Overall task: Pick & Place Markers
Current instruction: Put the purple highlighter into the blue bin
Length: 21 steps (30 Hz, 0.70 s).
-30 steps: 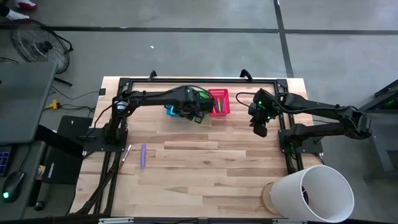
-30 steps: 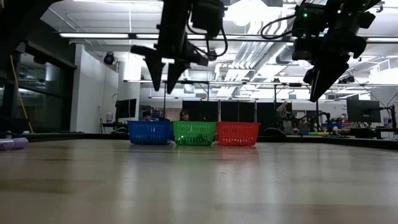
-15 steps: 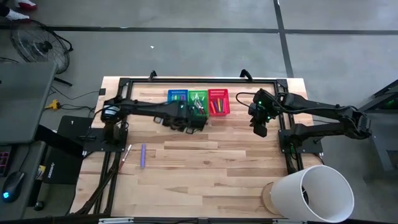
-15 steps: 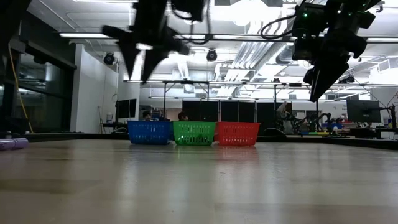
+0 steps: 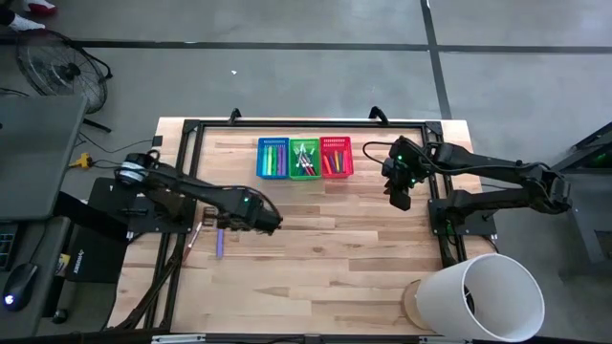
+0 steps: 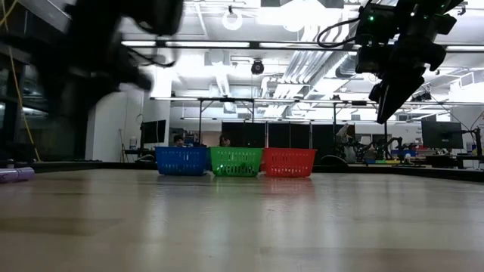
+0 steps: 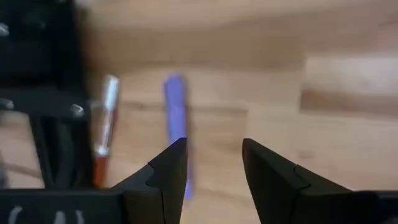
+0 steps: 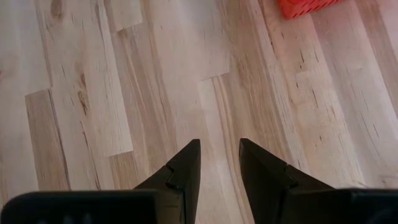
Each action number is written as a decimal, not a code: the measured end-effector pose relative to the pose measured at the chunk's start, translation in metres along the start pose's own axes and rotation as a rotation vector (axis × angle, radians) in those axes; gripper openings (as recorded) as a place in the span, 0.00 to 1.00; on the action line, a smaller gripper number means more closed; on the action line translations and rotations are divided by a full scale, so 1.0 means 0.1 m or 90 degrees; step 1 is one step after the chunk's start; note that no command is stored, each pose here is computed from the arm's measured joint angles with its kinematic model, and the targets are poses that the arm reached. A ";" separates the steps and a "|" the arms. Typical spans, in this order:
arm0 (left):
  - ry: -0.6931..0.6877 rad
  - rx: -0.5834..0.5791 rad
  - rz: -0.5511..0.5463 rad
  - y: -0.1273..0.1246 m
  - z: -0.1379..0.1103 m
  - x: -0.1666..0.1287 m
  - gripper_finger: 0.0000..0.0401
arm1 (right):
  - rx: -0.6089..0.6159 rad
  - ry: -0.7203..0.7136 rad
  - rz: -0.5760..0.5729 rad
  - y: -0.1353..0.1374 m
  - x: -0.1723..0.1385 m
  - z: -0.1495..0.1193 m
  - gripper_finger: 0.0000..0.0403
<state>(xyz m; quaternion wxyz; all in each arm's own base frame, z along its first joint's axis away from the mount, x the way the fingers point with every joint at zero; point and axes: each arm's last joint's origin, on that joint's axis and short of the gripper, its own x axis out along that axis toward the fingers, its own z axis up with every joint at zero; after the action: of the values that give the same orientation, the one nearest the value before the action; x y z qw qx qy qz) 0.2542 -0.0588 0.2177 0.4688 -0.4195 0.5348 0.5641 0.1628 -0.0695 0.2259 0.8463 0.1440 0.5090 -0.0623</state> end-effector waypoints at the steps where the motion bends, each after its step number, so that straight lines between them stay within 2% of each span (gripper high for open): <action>1: 0.018 -0.004 -0.006 0.01 -0.03 0.04 0.38 | 0.000 0.000 0.000 0.00 0.00 0.00 0.25; 3: 0.055 -0.022 -0.018 -0.01 -0.08 0.16 0.38 | 0.000 0.000 0.000 0.00 0.00 0.00 0.25; 5: 0.059 -0.038 0.015 0.06 -0.13 0.32 0.38 | 0.000 0.000 0.000 0.00 0.00 0.00 0.25; 8: 0.084 -0.057 -0.036 0.04 -0.22 0.42 0.38 | 0.000 0.001 0.000 0.00 0.00 0.00 0.25; 9: 0.083 -0.064 -0.027 0.08 -0.23 0.46 0.38 | 0.000 0.000 0.000 0.00 0.00 0.00 0.25; 10: 0.076 -0.074 -0.010 0.12 -0.24 0.48 0.38 | 0.000 0.000 0.000 0.00 0.00 0.00 0.25; 12: 0.083 -0.098 -0.024 0.11 -0.25 0.47 0.38 | 0.000 0.000 0.000 0.00 0.00 0.00 0.25; 21: 0.067 -0.094 0.021 0.18 -0.25 0.49 0.38 | 0.000 0.000 0.000 0.00 0.00 0.00 0.25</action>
<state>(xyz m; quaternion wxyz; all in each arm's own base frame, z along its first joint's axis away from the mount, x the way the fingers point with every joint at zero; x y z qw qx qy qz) 0.2253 -0.0797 0.1722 0.3986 -0.4733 0.5225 0.5866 0.1628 -0.0694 0.2258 0.8463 0.1440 0.5091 -0.0621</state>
